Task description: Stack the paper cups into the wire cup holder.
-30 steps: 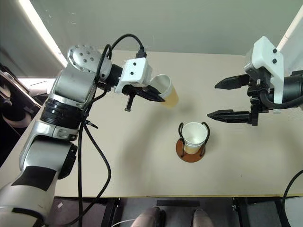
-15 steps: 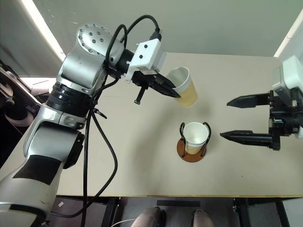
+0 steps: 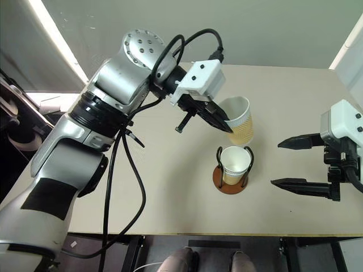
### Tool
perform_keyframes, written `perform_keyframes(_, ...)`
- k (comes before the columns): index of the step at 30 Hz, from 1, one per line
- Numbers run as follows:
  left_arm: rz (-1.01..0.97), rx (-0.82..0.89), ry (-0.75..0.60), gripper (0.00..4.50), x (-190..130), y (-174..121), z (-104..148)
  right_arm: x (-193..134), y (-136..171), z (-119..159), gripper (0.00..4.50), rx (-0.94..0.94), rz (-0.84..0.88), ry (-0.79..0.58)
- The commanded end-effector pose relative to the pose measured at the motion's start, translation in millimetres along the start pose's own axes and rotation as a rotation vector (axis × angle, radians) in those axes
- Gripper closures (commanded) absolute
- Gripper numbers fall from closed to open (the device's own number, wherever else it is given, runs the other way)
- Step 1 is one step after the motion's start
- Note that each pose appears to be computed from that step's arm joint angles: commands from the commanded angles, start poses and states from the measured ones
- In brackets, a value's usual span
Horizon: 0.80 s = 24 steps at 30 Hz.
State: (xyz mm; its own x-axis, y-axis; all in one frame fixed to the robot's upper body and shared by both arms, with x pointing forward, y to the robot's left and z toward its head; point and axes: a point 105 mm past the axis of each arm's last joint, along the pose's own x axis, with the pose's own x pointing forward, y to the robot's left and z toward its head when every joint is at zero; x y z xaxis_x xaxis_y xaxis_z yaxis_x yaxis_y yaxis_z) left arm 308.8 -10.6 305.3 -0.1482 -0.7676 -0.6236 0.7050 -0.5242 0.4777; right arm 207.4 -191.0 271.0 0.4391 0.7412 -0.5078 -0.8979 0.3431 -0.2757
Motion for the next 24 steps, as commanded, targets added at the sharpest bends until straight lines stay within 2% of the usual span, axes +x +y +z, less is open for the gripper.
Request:
perform_keyframes(1, -0.067, 0.047, -0.022, 4.48, 1, -3, 18, -7, -4, 6, 0.0, -0.044, -0.047, 0.004)
perform_keyframes(9, -0.147, 0.04, -0.015, 4.48, 7, -20, 19, -8, -5, 7, 0.0, -0.047, -0.056, 0.002)
perform_keyframes(24, -0.177, 0.043, 0.037, 4.48, 14, -31, -3, -7, -6, 9, 0.0, -0.048, -0.065, -0.005)
